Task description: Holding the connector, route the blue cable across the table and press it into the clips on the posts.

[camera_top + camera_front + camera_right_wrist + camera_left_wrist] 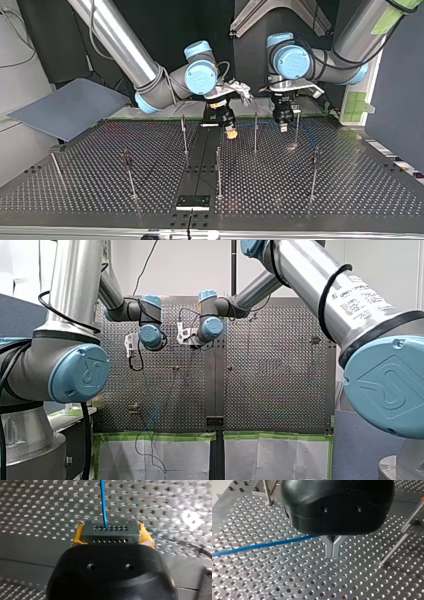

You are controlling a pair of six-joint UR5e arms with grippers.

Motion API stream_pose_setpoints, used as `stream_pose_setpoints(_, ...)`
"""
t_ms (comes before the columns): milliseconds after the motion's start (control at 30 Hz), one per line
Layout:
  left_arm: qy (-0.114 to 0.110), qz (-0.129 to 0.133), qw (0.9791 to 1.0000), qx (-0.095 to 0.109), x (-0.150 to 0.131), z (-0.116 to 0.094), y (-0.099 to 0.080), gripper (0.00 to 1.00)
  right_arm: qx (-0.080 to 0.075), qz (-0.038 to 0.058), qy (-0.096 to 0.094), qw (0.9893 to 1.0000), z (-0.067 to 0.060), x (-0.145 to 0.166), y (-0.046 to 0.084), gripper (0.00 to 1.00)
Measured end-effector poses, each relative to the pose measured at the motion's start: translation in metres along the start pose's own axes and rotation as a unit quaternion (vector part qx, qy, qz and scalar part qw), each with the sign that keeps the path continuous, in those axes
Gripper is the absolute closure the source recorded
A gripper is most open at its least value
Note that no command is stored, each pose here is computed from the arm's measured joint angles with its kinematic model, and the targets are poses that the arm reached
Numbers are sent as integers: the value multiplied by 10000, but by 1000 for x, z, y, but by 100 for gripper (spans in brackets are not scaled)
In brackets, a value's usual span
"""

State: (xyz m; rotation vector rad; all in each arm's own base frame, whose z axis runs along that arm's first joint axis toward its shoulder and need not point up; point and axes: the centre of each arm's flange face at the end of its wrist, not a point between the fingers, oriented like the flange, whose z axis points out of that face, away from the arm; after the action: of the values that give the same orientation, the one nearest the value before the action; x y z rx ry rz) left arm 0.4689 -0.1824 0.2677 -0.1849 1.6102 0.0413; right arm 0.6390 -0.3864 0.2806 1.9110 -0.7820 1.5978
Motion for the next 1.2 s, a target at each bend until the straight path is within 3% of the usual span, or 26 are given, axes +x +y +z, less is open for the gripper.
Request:
stream_pose_setpoints(200,168,54,9998,32,25,-12,3,100,-4,-58,-164,9998,-4,-21,1,100)
stream_pose_setpoints(367,413,167,9990,77,54,-17,3,100,14,-47,-167,9998,-5,-34,2,100)
stream_pose_setpoints(567,559,225,9981,134,80,-12,4,100,3,-47,-187,9998,-3,-41,6,100)
stream_pose_setpoints(733,586,231,9979,169,94,-7,5,100,-21,-60,-305,9995,3,-58,10,100)
stream_pose_setpoints(1033,443,131,9984,333,95,1,4,100,-36,-76,-448,9990,10,-80,13,100)
stream_pose_setpoints(1200,496,133,9981,346,107,8,5,100,3,-63,-452,9990,13,-89,12,100)
